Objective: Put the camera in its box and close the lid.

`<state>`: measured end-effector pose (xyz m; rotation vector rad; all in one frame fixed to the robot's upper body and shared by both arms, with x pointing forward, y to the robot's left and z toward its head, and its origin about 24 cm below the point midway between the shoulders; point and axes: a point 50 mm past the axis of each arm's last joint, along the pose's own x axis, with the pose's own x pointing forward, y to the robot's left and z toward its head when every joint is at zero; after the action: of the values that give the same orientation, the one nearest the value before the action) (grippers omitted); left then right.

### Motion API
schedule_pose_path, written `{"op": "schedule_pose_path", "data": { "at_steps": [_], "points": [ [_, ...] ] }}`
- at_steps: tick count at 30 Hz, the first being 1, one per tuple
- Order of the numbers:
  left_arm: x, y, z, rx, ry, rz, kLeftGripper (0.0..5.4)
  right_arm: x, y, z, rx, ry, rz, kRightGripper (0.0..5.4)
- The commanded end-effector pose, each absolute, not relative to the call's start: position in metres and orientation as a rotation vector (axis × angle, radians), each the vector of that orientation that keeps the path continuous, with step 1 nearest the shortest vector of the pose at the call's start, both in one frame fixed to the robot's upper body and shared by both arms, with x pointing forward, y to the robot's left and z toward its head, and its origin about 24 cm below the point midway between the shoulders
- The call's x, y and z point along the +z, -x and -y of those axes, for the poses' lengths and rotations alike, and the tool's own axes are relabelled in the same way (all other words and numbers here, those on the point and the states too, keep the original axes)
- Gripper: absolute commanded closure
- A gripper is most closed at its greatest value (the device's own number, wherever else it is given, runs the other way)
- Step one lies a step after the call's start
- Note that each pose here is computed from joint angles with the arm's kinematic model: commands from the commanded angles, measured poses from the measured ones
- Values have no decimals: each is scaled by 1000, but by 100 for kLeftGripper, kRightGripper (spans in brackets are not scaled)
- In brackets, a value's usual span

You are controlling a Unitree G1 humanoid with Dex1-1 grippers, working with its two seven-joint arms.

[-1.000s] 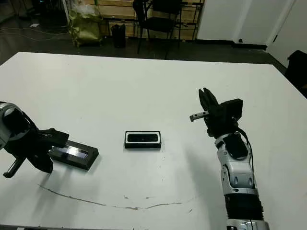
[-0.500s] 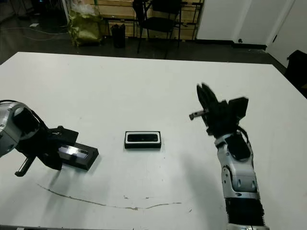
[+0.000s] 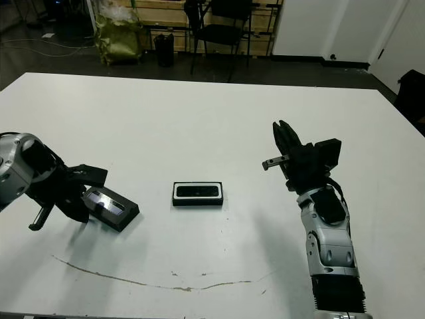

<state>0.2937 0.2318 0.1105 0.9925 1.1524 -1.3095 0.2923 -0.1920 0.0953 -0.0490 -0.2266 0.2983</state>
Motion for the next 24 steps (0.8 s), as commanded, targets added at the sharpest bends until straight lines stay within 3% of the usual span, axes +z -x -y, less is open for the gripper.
{"op": "schedule_pose_path", "data": {
  "at_steps": [1,5,12,18,24],
  "points": [
    [98,-291,-233,-1326,-979,-1172,540,93,-291,193,292,49,225,539],
    [91,-295,-235,-1355,-996,-1166,540,94,-290,192,275,57,210,539],
    [59,-303,-253,-1343,-908,-1259,540,89,-292,196,288,52,214,539],
    [64,-308,-256,-1325,-925,-1269,540,93,-290,191,284,50,221,539],
    [56,-312,-258,-1301,-947,-1283,540,92,-290,191,278,52,212,539]
  ]
}}
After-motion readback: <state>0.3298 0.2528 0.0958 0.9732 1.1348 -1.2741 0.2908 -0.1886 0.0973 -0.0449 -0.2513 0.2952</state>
